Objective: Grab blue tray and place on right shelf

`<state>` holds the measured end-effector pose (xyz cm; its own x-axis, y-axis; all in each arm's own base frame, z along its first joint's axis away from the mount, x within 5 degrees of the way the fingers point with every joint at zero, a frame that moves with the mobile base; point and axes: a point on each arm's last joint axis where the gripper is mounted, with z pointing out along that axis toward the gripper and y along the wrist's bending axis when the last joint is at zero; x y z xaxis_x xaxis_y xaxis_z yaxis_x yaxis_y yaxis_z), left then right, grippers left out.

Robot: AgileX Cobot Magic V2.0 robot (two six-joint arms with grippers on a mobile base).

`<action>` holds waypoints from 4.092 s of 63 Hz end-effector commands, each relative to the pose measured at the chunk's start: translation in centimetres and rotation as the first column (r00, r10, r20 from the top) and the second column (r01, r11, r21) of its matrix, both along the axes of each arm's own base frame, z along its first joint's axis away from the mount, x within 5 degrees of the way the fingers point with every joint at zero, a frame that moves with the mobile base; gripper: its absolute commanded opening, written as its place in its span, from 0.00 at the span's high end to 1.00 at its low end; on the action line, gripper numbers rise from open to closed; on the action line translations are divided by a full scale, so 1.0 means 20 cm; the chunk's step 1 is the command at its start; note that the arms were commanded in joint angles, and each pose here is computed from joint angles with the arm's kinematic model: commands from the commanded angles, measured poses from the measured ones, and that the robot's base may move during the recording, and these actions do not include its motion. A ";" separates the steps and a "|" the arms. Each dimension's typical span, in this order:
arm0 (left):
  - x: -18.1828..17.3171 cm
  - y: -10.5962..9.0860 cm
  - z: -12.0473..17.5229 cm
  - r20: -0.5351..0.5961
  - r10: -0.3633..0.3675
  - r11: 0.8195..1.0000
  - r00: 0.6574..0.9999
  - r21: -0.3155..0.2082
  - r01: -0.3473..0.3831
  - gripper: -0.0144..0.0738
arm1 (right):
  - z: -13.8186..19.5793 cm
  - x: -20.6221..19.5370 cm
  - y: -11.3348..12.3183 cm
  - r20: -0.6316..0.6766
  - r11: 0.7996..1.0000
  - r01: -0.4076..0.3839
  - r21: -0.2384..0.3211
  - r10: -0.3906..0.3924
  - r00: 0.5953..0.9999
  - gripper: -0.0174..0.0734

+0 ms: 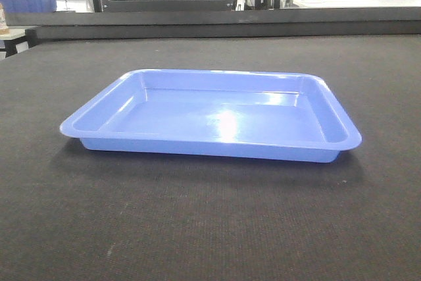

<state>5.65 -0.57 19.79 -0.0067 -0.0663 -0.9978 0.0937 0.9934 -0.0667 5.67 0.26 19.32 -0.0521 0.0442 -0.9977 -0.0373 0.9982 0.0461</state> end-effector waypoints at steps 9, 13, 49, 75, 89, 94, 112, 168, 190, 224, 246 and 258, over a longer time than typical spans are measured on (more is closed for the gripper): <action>0.00 0.01 0.05 0.183 0.027 0.998 0.983 -0.058 -0.016 0.89 | 0.17 -0.03 -0.01 0.302 1.000 0.020 0.013 -0.023 0.953 0.75; -0.02 0.02 0.12 0.279 0.042 0.997 0.959 -0.073 -0.023 0.89 | 0.26 -0.05 -0.01 0.376 1.000 0.022 0.018 -0.027 0.926 0.75; 0.20 -0.03 0.84 -0.011 -0.029 1.000 1.000 0.005 0.029 0.35 | 0.82 0.12 0.00 0.230 1.000 0.003 0.008 -0.005 0.973 0.11; 0.79 -0.42 1.00 -0.469 -0.313 0.908 0.826 0.109 0.405 0.34 | 1.05 0.66 0.26 -0.341 0.964 -0.267 0.012 0.255 0.905 0.12; 1.17 -0.60 0.83 -0.711 -0.265 0.907 0.652 0.046 0.419 0.34 | 1.00 1.00 0.37 -0.602 0.968 -0.234 0.094 0.242 0.761 0.12; 1.27 -0.63 0.77 -0.781 -0.207 0.927 0.590 0.036 0.373 0.34 | 0.95 1.10 0.39 -0.654 0.973 -0.196 0.124 0.229 0.721 0.12; 1.59 -0.74 0.59 -0.874 -0.122 0.955 0.470 0.026 0.297 0.34 | 0.75 1.41 0.45 -0.776 0.990 -0.069 0.123 0.139 0.615 0.12; 1.78 -0.82 0.23 -0.938 -0.084 0.955 0.337 0.022 0.297 0.34 | 0.25 1.69 0.51 -0.904 0.998 -0.020 0.067 0.069 0.422 0.13; 1.78 -0.82 0.23 -0.941 -0.082 0.955 0.328 0.021 0.297 0.63 | 0.24 1.69 0.51 -0.909 0.998 -0.019 0.065 0.067 0.410 0.70; 1.61 -0.74 0.68 -0.939 -0.066 0.958 0.338 0.036 0.286 0.89 | 0.72 1.46 0.45 -0.808 0.993 -0.038 0.111 0.112 0.579 0.75; 1.26 -0.60 0.84 -0.930 -0.072 0.964 0.360 0.028 0.265 0.89 | 0.87 1.12 0.44 -0.777 0.992 -0.122 0.023 0.094 0.623 0.75; 1.06 -0.53 0.81 -0.939 -0.067 0.970 0.337 0.017 0.242 0.89 | 0.87 1.01 0.51 -0.799 0.980 -0.195 -0.028 0.095 0.593 0.75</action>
<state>29.44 -12.85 34.26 -0.9383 0.1314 -0.3200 0.1965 0.9638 -0.1805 26.92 11.26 34.69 -0.8740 -0.0524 -0.4831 -0.1332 0.9819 0.1345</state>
